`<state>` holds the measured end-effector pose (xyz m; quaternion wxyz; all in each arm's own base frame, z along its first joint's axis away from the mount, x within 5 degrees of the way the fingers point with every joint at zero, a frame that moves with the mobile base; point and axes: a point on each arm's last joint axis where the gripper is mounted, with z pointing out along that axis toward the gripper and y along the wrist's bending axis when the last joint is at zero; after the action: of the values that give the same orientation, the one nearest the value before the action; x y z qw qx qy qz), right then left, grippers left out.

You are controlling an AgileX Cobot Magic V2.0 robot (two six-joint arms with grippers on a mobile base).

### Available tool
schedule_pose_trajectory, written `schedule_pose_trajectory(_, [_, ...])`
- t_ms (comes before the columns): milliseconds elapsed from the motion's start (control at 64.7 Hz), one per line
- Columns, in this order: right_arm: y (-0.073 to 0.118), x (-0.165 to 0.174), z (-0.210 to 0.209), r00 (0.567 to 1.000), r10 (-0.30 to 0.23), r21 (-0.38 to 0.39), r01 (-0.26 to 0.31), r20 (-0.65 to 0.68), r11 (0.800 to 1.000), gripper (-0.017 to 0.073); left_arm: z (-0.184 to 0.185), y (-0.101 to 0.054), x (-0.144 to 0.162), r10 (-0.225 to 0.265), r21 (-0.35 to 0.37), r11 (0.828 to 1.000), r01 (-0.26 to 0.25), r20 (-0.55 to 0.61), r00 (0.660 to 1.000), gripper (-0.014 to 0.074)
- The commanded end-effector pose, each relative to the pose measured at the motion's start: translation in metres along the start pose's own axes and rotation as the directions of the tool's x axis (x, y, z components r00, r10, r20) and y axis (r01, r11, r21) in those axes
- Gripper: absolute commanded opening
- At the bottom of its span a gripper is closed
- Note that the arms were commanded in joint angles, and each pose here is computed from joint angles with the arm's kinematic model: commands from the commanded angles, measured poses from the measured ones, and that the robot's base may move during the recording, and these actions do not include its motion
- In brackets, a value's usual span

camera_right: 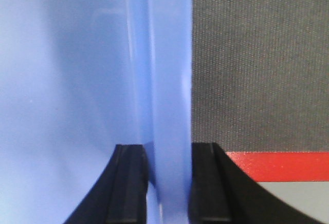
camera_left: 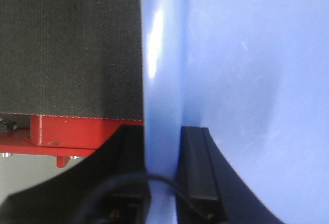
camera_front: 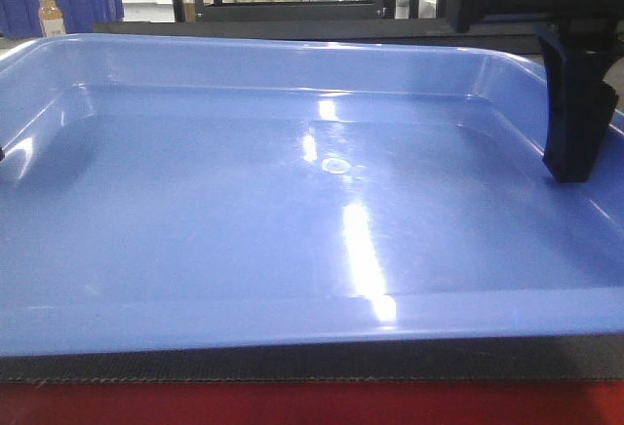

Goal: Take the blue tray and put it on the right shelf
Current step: 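Lift the blue tray off the table with both grippers, then hold the tray level with both grippers while the base drives to the shelf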

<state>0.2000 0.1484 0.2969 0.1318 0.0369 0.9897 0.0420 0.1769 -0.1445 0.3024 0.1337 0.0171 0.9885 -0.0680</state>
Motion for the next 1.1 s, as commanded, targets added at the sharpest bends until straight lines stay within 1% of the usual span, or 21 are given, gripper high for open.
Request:
schedule_pose_trajectory(0, [0.01,-0.0039,-0.0193,0.996,0.044,-0.147,-0.032,0.076,0.989,0.0222,-0.0129,-0.0096,-0.0011,-0.009,0.092,0.996,0.004,0.049,0.999,-0.0048])
schedule_pose_trajectory(186, [0.0107,-0.0036,-0.0194,0.996,0.047,-0.154,-0.036,0.072,0.987,0.0222,-0.0031,-0.0119,-0.004,-0.002,0.062,0.998,0.0,0.026,1.0,-0.0048])
schedule_pose_trajectory(387, [0.0105,-0.0034,-0.0193,0.996,0.047,-0.152,-0.036,0.07,0.988,0.0222,-0.0042,-0.0137,-0.0059,-0.004,0.078,0.997,0.001,0.041,0.999,-0.0048])
schedule_pose_trajectory(680, [0.0105,-0.0034,-0.0193,0.996,0.047,-0.152,-0.036,0.07,0.988,0.0222,-0.004,-0.0125,-0.0045,-0.003,0.065,0.998,0.001,0.026,1.0,-0.0048])
schedule_pose_trajectory(1082, [0.0105,-0.0034,-0.0193,0.996,0.047,-0.152,-0.036,0.07,0.988,0.0222,-0.004,-0.0125,-0.0045,-0.003,0.065,0.998,0.001,0.026,1.0,-0.0048])
